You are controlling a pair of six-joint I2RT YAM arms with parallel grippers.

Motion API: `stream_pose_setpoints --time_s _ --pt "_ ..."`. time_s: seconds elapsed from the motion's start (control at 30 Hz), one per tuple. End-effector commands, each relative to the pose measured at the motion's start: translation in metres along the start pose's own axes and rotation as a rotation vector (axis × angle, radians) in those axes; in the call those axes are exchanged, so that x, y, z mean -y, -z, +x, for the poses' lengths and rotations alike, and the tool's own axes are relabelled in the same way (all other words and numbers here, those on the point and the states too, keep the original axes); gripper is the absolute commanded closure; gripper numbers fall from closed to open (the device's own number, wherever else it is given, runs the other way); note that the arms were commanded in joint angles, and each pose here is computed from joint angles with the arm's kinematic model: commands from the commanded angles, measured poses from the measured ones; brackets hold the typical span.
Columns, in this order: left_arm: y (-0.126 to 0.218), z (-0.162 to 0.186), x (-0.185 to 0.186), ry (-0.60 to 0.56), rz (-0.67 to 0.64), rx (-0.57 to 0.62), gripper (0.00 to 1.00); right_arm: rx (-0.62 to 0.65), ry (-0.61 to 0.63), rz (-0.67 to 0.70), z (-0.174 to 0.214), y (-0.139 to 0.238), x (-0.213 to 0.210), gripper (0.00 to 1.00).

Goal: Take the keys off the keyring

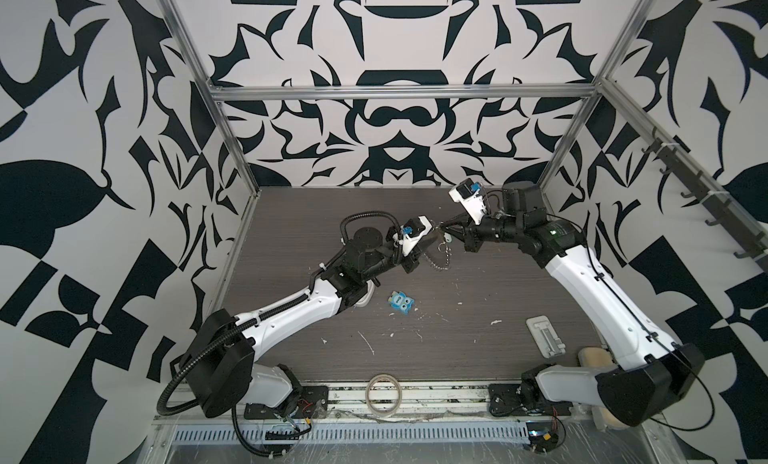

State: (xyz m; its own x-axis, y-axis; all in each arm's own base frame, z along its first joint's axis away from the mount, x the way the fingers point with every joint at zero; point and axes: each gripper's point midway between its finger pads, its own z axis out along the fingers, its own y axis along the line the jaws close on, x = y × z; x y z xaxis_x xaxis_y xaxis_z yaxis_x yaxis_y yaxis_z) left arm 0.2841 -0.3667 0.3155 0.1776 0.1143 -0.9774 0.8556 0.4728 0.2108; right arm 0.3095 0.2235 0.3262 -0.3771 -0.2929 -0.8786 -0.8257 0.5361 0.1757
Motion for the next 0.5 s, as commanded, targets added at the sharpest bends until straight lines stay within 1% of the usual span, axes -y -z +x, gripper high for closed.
stream_pose_setpoints --time_s 0.0,0.13,0.3,0.4,0.43,0.47 --pt "-0.002 -0.007 -0.003 -0.02 -0.01 0.053 0.73 0.099 0.06 -0.012 -0.034 0.019 -0.013 1.0" --pt "-0.006 -0.007 -0.005 -0.021 -0.014 0.057 0.74 0.105 0.059 -0.016 -0.036 0.021 -0.014 1.0" --pt "-0.009 -0.004 -0.006 -0.02 -0.019 0.057 0.79 0.106 0.054 -0.024 -0.036 0.02 -0.015 1.0" --pt "-0.012 -0.005 -0.007 -0.02 -0.025 0.056 0.85 0.107 0.048 -0.034 -0.035 0.02 -0.016 1.0" --pt "-0.012 -0.005 -0.008 -0.019 -0.026 0.058 0.89 0.108 0.048 -0.034 -0.035 0.02 -0.017 1.0" --pt "-0.013 -0.006 -0.008 -0.017 -0.025 0.058 0.95 0.105 0.046 -0.034 -0.033 0.02 -0.016 1.0"
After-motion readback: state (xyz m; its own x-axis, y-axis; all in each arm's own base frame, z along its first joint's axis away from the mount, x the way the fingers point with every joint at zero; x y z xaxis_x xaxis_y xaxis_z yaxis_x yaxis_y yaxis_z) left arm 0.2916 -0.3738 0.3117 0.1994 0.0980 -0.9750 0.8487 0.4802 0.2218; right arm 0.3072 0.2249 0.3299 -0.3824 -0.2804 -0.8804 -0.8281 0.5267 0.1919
